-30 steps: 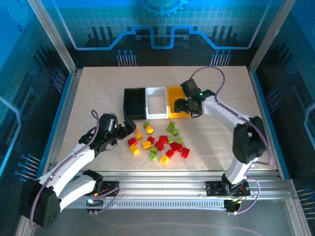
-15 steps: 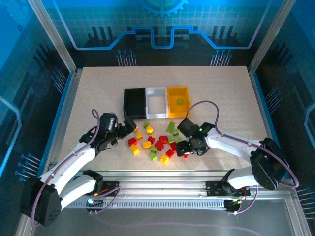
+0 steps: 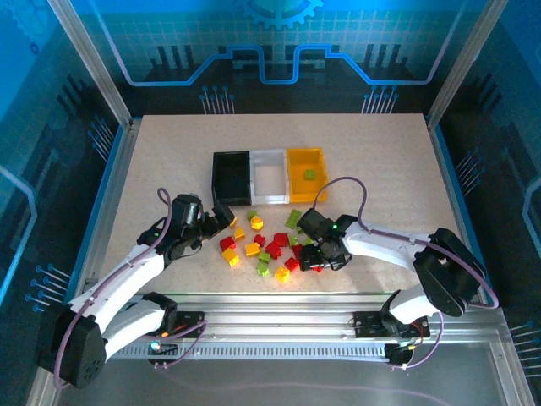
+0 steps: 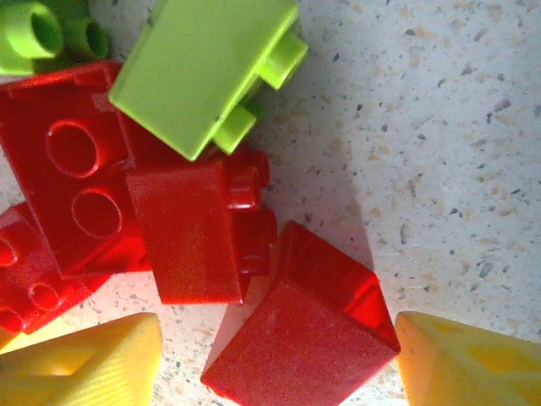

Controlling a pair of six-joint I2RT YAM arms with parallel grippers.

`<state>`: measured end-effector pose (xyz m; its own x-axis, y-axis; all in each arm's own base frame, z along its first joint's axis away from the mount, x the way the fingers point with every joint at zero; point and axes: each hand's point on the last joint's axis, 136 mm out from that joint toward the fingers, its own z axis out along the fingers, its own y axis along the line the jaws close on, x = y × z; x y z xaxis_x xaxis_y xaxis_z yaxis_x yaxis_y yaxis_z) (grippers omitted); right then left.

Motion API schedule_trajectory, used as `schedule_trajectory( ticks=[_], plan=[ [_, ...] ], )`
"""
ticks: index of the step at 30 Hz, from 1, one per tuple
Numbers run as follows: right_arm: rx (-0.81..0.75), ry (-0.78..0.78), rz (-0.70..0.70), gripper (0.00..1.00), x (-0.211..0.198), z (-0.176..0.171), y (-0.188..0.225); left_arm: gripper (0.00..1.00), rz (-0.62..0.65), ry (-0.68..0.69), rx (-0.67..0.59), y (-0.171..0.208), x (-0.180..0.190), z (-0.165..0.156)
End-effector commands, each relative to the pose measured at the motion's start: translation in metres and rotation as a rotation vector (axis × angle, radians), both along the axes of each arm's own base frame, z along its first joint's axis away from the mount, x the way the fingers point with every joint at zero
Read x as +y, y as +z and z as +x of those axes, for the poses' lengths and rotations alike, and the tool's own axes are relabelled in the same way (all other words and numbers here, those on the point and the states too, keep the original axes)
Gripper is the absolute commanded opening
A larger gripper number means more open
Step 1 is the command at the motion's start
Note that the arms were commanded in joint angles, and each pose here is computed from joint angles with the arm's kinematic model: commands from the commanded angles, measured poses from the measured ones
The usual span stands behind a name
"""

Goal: Sort the legos into containers by color

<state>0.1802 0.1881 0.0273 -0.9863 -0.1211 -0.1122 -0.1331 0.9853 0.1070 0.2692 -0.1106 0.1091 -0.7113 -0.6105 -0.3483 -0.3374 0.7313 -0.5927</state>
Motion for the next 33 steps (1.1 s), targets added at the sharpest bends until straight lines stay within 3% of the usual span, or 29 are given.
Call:
schedule_trajectory(
  ticks=[1, 11, 18, 26, 33],
  plan=[
    [0.000, -0.032, -0.037, 0.68, -0.008, -0.001, -0.012, 0.99, -0.002, 0.006, 0.017, -0.008, 0.002, -0.002],
    [-0.014, -0.052, -0.042, 0.37, -0.026, -0.005, -0.006, 0.99, 0.001, 0.005, 0.025, -0.011, 0.001, -0.001],
    [-0.092, -0.043, -0.002, 0.27, -0.038, 0.009, 0.029, 0.99, -0.002, 0.002, 0.030, -0.011, 0.000, 0.001],
    [-0.311, 0.070, 0.181, 0.27, 0.020, 0.090, 0.120, 0.99, -0.011, -0.003, 0.029, -0.006, -0.002, 0.001],
    [-0.402, 0.079, 0.230, 0.28, 0.087, 0.181, 0.141, 0.99, -0.008, -0.017, 0.034, 0.000, -0.002, -0.004]
  ],
)
